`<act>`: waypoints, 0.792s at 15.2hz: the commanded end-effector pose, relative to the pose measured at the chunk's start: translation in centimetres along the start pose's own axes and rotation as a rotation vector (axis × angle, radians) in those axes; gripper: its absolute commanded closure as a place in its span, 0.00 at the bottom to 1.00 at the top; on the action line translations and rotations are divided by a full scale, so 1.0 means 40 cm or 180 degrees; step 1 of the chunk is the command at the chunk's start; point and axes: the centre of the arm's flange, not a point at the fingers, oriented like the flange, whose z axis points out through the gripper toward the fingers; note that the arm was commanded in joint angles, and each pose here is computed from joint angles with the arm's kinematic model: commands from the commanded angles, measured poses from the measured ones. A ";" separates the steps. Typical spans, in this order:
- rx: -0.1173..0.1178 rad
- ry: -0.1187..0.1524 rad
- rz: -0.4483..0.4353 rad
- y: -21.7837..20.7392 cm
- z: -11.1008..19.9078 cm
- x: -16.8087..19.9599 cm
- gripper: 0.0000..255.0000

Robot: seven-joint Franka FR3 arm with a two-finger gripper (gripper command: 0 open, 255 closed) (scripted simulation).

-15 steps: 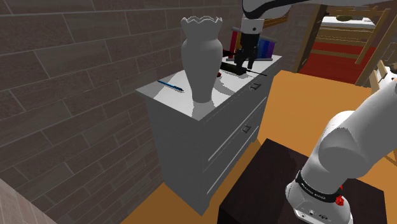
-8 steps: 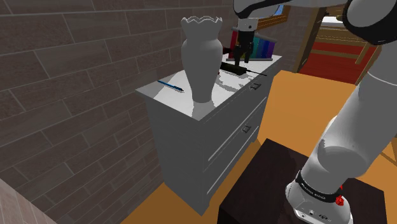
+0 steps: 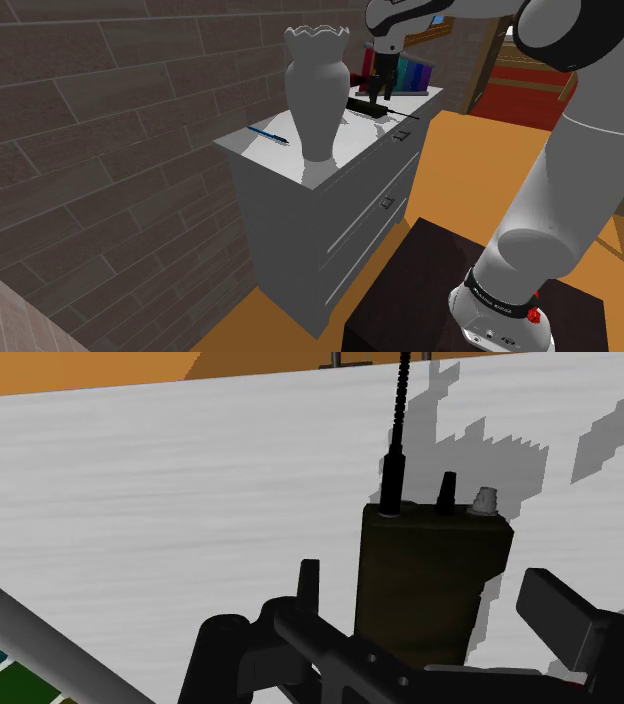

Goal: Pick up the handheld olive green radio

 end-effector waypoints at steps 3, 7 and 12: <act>0.0029 -0.0075 -0.0056 -0.026 0.074 0.015 0.00; 0.0029 -0.0076 -0.0056 -0.024 0.072 0.009 1.00; 0.0029 -0.0076 -0.0057 -0.022 0.069 0.007 1.00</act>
